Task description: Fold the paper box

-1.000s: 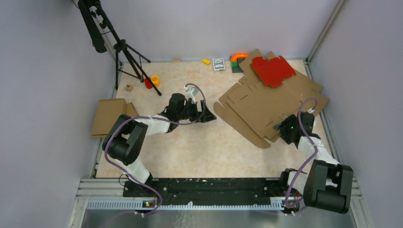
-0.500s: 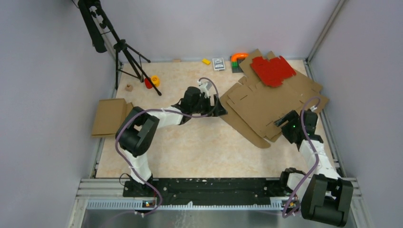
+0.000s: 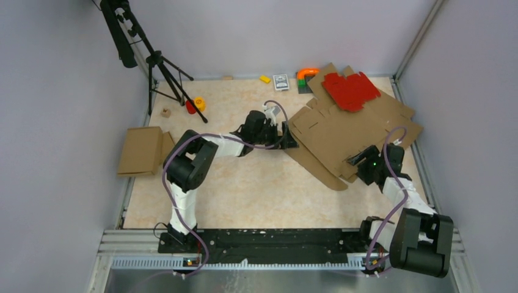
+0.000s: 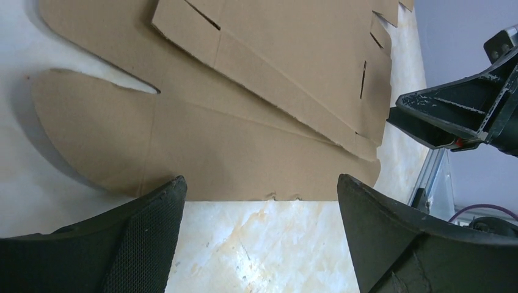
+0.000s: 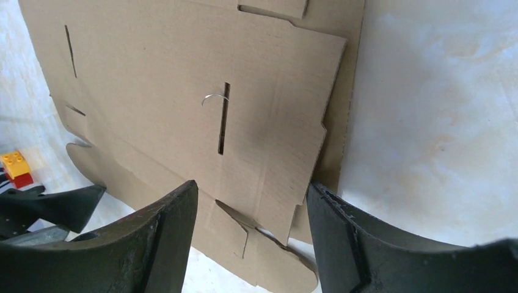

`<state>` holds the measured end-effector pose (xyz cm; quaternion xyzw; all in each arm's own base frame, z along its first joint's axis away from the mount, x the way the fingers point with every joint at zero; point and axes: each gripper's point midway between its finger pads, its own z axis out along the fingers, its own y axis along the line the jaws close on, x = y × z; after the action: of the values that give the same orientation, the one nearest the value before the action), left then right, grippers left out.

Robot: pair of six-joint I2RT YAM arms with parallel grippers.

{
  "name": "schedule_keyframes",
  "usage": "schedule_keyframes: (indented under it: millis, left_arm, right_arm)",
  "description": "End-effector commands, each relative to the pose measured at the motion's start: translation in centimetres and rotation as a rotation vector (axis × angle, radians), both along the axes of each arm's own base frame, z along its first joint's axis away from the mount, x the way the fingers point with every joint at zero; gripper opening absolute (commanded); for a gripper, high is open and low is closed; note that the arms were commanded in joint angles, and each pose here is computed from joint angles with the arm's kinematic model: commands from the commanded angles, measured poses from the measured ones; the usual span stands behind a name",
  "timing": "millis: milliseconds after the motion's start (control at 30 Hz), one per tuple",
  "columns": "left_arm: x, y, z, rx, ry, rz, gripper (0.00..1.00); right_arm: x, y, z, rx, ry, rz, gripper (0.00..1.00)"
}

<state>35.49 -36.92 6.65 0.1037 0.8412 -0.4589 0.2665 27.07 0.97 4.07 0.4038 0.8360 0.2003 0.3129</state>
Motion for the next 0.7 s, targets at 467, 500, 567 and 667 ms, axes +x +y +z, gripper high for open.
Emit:
schedule_keyframes:
  millis: [467,500,567,667]
  left_arm:
    - [0.7,-0.1,0.8,0.034,-0.022,-0.021,0.93]
    - [0.7,0.0,0.8,0.034,-0.023,-0.021,0.93]
    - [0.7,-0.1,0.8,0.032,-0.022,-0.023,0.93]
    - [0.7,0.0,1.0,0.031,-0.026,-0.022,0.93]
  right_arm:
    - [3.7,0.6,6.1,0.087,-0.319,-0.031,0.46]
    - [3.7,0.6,5.9,0.091,-0.308,-0.033,0.45]
    - [3.8,0.6,5.2,0.097,-0.273,-0.036,0.45]
    - [4.0,0.8,4.2,0.117,-0.24,-0.03,0.45]
